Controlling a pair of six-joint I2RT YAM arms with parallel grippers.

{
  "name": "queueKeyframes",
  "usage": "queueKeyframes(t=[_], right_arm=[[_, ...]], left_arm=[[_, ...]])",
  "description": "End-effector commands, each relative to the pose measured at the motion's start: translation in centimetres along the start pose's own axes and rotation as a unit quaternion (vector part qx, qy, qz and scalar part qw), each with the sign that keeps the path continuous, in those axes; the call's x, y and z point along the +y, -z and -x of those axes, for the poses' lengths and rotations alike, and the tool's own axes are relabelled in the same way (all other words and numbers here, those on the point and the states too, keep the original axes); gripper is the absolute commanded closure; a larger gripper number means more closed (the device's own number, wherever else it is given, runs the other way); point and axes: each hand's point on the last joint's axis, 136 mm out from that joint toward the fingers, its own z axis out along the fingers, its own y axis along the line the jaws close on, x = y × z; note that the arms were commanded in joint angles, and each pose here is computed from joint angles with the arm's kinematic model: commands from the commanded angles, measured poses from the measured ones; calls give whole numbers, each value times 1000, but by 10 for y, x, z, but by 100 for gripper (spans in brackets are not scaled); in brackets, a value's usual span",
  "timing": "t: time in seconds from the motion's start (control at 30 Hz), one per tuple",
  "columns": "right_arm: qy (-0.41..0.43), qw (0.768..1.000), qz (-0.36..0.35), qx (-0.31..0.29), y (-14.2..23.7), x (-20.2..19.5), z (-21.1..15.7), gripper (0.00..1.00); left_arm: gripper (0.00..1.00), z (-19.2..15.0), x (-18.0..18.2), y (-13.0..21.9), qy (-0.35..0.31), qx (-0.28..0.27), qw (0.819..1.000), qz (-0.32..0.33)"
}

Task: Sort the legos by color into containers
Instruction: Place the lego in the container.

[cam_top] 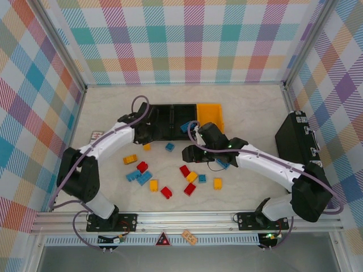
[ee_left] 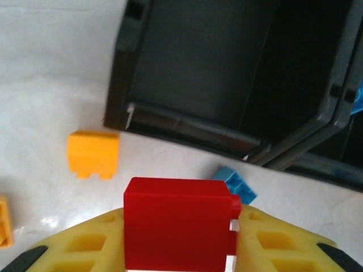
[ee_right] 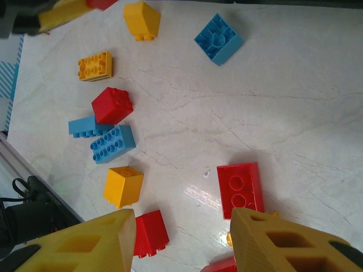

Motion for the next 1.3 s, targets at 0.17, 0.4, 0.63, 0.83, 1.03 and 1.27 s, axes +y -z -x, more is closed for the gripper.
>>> queueKeyframes(t=[0.17, 0.4, 0.63, 0.83, 1.03, 1.27], right_arm=[[-12, 1000, -14, -3, 5, -8, -8, 52], [-13, 1000, -19, -3, 5, -11, -9, 52], [-11, 1000, -27, -7, 8, -14, -8, 51], [-12, 999, -30, -6, 7, -15, -8, 51], [-19, 999, -45, -3, 8, -20, -10, 50], [-42, 994, -101, 0, 17, -43, -17, 47]], left_arm=[[65, 30, -16, -21, -32, -13, 999, 33], [60, 41, -20, -42, -38, -9, 998, 54], [47, 45, -27, -39, -37, -12, 998, 44], [43, 48, -33, -25, -41, -19, 999, 27], [43, 38, -41, -5, -47, -18, 999, -17], [42, 2, -68, 19, -94, 11, 987, -132]])
